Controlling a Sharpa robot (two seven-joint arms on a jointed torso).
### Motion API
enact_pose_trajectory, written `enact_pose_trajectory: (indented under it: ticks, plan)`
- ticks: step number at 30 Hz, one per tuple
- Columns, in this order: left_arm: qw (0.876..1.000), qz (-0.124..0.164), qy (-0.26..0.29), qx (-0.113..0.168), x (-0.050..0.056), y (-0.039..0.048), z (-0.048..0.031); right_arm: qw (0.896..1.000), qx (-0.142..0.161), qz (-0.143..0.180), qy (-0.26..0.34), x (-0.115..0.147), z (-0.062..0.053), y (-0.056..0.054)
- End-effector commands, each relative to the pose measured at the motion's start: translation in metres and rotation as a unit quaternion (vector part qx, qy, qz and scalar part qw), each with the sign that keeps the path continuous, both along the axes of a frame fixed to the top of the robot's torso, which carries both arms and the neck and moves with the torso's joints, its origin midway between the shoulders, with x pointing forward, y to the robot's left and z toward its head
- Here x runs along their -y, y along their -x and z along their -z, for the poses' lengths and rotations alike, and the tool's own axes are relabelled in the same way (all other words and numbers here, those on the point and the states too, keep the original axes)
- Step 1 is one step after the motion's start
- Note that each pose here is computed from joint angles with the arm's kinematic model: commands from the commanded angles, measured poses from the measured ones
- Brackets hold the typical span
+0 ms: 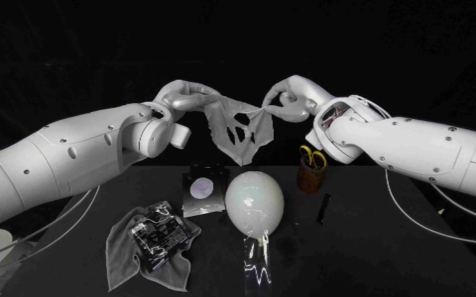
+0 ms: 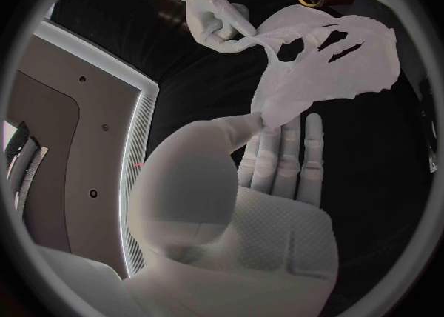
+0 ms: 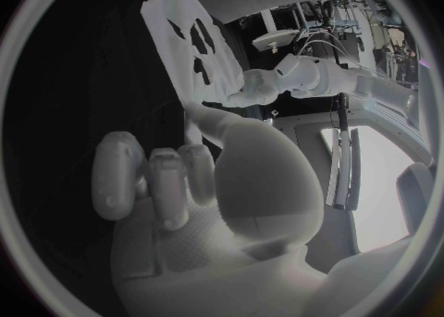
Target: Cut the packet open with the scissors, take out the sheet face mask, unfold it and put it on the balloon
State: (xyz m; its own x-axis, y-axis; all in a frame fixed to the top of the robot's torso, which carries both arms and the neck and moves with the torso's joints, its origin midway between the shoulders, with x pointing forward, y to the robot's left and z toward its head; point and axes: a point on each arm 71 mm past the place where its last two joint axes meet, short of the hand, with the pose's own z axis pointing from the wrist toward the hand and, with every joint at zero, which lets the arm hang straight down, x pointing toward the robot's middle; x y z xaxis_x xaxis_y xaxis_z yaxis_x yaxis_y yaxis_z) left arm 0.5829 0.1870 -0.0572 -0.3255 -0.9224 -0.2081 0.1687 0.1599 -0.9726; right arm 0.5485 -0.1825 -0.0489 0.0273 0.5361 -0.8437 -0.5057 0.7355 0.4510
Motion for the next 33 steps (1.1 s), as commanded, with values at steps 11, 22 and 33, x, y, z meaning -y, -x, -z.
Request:
enact_pose_trajectory:
  ticks: [11, 22, 33]
  plan:
    - [0.999, 0.021, 0.024, 0.008, 0.005, 0.0068, -0.0161, 1.000, 0.019, 0.005, 0.007, 0.003, -0.002, -0.003]
    - [0.998, 0.052, 0.027, -0.011, 0.024, 0.0290, -0.0153, 1.000, 0.024, 0.004, 0.011, 0.009, -0.003, -0.006]
    - [0.995, 0.072, 0.053, -0.034, 0.047, 0.0515, -0.0148, 1.000, 0.027, 0.003, 0.016, 0.026, -0.004, -0.001]
